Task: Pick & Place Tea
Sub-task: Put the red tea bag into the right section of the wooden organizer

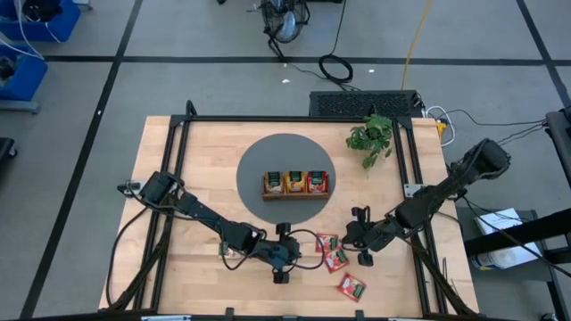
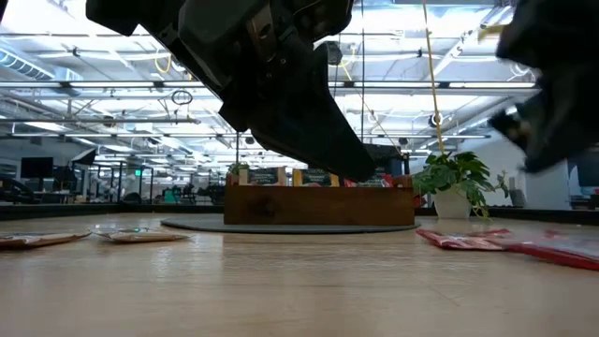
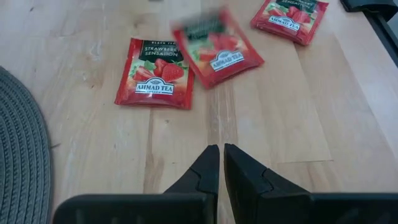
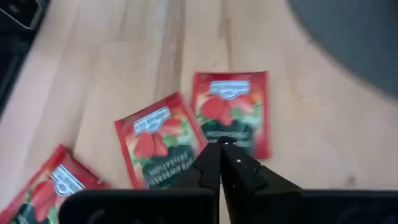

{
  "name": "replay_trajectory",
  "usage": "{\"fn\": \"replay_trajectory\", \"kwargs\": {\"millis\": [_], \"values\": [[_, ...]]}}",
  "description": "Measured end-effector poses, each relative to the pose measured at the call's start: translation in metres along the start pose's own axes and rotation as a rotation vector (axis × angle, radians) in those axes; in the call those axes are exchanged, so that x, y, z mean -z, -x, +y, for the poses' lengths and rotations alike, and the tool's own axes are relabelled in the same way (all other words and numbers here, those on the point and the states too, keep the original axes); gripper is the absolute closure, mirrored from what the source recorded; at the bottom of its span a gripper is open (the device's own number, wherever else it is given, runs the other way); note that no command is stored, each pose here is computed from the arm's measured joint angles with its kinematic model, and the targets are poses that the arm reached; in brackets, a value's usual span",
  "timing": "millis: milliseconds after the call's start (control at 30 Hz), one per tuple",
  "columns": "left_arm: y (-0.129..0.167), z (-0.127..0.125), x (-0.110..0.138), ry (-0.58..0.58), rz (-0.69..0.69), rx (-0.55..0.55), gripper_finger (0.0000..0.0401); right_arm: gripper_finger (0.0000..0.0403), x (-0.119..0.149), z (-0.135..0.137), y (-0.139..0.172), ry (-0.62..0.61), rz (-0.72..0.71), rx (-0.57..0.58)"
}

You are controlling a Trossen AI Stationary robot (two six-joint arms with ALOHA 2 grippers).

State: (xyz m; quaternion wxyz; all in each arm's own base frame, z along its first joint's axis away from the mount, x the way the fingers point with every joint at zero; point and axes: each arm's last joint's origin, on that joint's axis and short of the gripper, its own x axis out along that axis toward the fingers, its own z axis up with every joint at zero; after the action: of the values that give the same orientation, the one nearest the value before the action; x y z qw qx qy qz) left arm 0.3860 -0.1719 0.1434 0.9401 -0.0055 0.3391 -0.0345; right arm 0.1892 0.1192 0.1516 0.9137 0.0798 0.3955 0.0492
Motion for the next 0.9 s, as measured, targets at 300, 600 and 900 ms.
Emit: {"fn": "replay_trajectory", "kwargs": {"millis": [300,600,900], "values": [[0.0,0.001,0.002,-0.008,0.016,-0.018,0.037,0.0403,-0.046,0.015,0.032,0.111,0.0,0.093],[-0.004,-0.002,-0.003,0.013,-0.019,0.134,0.037,0.0403,-0.022,0.01,0.027,0.023,0.079,0.108],[-0.053,0.022,-0.01,-0.001,0.016,0.199,0.0371,0.0371,0.019,-0.012,0.004,-0.128,0.024,0.003]]}}
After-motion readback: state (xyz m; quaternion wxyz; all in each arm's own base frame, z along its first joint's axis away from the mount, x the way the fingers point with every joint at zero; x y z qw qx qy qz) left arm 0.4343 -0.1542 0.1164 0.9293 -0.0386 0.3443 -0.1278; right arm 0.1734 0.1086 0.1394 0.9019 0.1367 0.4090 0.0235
